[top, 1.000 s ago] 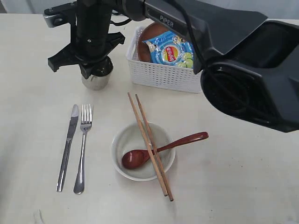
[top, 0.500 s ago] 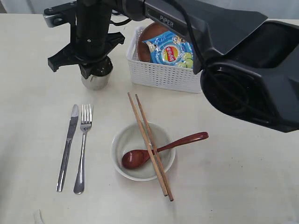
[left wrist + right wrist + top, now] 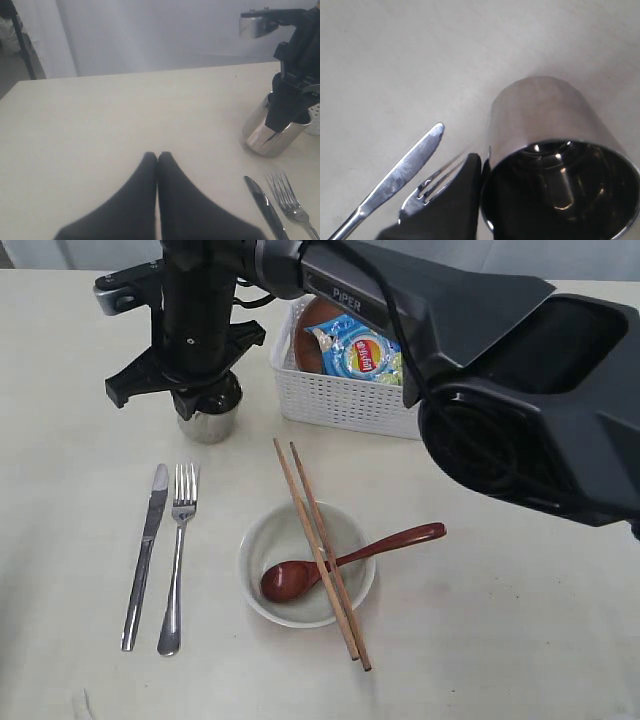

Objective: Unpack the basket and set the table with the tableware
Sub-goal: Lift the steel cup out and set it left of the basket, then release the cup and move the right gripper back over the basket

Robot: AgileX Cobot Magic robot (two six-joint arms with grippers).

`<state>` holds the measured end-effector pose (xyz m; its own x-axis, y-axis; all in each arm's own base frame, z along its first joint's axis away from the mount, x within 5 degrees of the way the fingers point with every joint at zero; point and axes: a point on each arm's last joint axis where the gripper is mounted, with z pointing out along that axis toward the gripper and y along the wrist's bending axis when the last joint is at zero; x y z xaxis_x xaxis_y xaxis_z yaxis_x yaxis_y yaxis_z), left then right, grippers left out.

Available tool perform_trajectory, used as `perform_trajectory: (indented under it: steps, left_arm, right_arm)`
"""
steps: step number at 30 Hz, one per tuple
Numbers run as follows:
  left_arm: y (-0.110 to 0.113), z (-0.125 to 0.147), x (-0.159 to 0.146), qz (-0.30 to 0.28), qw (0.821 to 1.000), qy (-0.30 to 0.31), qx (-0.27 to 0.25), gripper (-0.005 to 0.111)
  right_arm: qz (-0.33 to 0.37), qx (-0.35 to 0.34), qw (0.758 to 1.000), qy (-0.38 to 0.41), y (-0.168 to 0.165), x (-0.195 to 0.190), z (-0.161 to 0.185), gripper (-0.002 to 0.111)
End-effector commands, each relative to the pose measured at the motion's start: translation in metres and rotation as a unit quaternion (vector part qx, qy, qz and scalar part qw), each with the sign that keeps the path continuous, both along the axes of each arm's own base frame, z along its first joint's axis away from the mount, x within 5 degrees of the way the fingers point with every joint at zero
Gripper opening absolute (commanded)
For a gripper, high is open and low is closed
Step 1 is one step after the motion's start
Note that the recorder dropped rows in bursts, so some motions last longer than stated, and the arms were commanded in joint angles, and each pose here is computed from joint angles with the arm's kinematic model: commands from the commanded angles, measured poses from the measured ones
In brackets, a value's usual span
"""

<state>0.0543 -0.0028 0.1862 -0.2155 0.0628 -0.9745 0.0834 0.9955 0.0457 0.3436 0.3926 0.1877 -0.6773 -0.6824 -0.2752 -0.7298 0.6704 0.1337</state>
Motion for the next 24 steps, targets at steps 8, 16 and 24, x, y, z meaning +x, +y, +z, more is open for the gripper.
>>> perform_trajectory:
  steps: [8,16,24]
  left_arm:
    - [-0.001,0.0,0.0,-0.004,1.0,-0.003,-0.002,0.0]
    - [-0.001,0.0,0.0,-0.004,1.0,-0.003,-0.002,0.0]
    - [-0.001,0.0,0.0,-0.004,1.0,-0.003,-0.002,0.0]
  right_arm:
    - [0.009,-0.001,1.0,-0.009,0.0,0.001,0.002,0.044]
    - [0.015,0.031,0.998,-0.058,0.003,0.007,0.034,0.044]
    - [-0.017,0.118,0.992,-0.049,0.005,-0.013,0.096,0.044]
